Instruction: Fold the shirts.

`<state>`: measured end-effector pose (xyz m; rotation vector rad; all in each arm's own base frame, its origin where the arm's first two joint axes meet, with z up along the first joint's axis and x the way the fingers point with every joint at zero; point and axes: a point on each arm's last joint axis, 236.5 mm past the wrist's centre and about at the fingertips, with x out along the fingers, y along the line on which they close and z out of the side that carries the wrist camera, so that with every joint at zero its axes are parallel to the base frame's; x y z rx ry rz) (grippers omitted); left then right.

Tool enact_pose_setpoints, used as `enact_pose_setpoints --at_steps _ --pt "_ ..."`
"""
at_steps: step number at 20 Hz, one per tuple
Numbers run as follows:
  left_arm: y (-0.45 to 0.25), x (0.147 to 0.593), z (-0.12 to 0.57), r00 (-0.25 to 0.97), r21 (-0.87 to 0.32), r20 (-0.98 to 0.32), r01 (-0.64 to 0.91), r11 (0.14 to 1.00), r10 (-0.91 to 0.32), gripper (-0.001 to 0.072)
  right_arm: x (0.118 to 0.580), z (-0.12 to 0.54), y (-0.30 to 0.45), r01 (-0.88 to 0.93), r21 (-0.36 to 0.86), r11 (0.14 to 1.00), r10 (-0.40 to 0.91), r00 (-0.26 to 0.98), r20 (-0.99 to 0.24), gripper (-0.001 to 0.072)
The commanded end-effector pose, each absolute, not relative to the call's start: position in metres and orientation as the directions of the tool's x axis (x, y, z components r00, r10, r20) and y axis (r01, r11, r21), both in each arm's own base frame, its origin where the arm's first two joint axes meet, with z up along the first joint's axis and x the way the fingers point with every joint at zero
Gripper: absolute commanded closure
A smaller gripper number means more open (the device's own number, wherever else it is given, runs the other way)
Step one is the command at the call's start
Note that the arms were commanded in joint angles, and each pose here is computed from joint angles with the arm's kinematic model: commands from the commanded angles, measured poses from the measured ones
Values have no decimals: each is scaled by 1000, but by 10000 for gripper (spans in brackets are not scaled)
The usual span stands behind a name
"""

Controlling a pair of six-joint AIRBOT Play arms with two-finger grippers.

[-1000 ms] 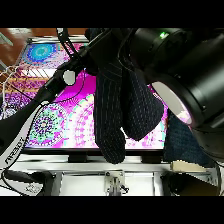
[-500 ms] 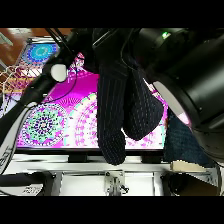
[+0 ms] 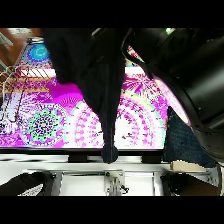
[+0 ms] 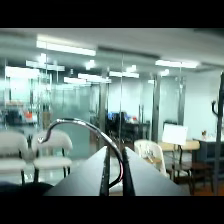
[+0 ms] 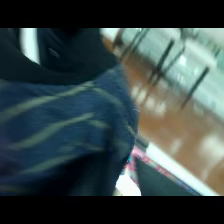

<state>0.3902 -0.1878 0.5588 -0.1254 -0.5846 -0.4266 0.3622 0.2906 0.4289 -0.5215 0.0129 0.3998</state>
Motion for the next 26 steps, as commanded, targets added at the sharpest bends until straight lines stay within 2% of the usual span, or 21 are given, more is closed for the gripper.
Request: enact_pose_setpoints --at_steps 1,5,8,11,15,20,24,26 --pt "-191 344 593 719 154 531 438 886 -448 649 355 460 300 -378 -456 805 428 904 6 205" --pt "-191 335 582 756 281 440 397 874 -485 650 333 476 276 -426 -292 856 445 895 1 197" --pt "-193 345 559 790 306 341 419 855 -509 650 299 495 268 -528 -171 832 539 842 21 197" --pt "-193 346 556 793 307 330 423 853 -512 650 267 504 253 -600 -75 796 603 798 13 197" --pt "-195 343 557 787 243 333 461 854 -519 649 242 509 247 -658 -9 753 658 753 7 197" --pt "-202 342 554 780 223 322 488 844 -536 649 262 478 285 -677 -11 736 674 735 -75 198" --pt "-208 370 508 818 236 161 511 827 -552 649 247 482 322 -770 93 631 775 631 -37 197" --pt "-214 383 494 822 233 124 521 821 -556 650 242 479 330 -791 125 599 799 599 -43 196"
